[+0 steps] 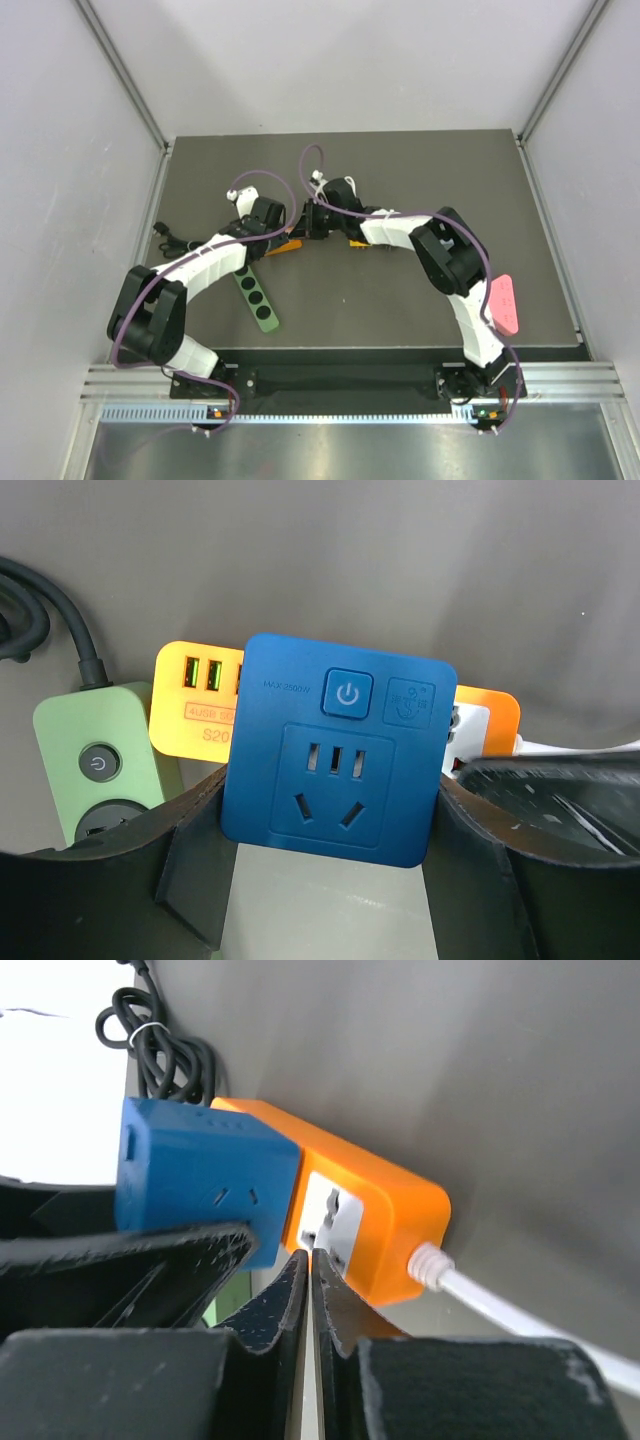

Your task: Pull the plug off the socket

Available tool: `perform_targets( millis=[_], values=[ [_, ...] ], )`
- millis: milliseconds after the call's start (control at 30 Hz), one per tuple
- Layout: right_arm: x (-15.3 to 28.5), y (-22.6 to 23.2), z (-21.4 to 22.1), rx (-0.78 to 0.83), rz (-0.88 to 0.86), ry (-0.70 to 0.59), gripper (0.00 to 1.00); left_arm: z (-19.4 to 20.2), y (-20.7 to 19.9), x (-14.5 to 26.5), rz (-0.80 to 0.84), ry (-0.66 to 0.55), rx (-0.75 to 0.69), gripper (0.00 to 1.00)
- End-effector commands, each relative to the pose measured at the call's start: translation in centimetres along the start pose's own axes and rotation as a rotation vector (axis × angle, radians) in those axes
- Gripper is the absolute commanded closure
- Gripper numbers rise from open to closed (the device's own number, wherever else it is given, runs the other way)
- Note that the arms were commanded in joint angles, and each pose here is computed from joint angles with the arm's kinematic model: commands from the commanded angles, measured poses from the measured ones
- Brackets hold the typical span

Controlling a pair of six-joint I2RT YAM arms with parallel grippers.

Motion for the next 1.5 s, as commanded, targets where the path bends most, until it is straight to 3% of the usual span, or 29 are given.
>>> perform_targets(
  millis=[0, 433, 633, 1000, 1333, 1467],
  values=[
    [-1.3, 1.8, -0.7, 0.036, -0.062, -0.022, 0.96, -0.6, -0.3, -0.1, 0.016, -0.031, 0.027, 1.00],
    [-3.2, -3.3, 2.6, -0.014, 0.100, 0.046, 0.99, -1.6, -1.2, 0.7, 0.122, -0.051, -0.037, 1.00],
    [-3.2, -5.0, 4.1, -0.037, 0.174, 0.077, 0.99, -2.1, -1.9, 1.8, 0.061, -0.116, -0.126, 1.00],
    [-3.1, -6.6, 5.8, -0.040, 0.282, 0.105, 1.00, -2.7, -2.8, 2.5, 0.077, -0.111, -0.138, 1.00],
    [-2.5, -7.7, 6.9, -0.022, 0.325, 0.107, 1.00, -3.6, -4.0, 3.6, 0.172, -0.089, -0.027, 1.00],
    [-2.4, -8.1, 7.5, -0.024, 0.329, 0.114, 1.00, -3.9, -4.6, 4.8, 0.094, -0.163, -0.126, 1.00]
  ],
)
Point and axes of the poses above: each gripper's point midway between its finger pads, its own x axis back along the fingers, its own y axis along the line the jaws close on, z = x × y, the point moved 9 cm from there along x, back along the fingers, and after that the axes turned 5 degrees about -x, right-handed, at the moved point
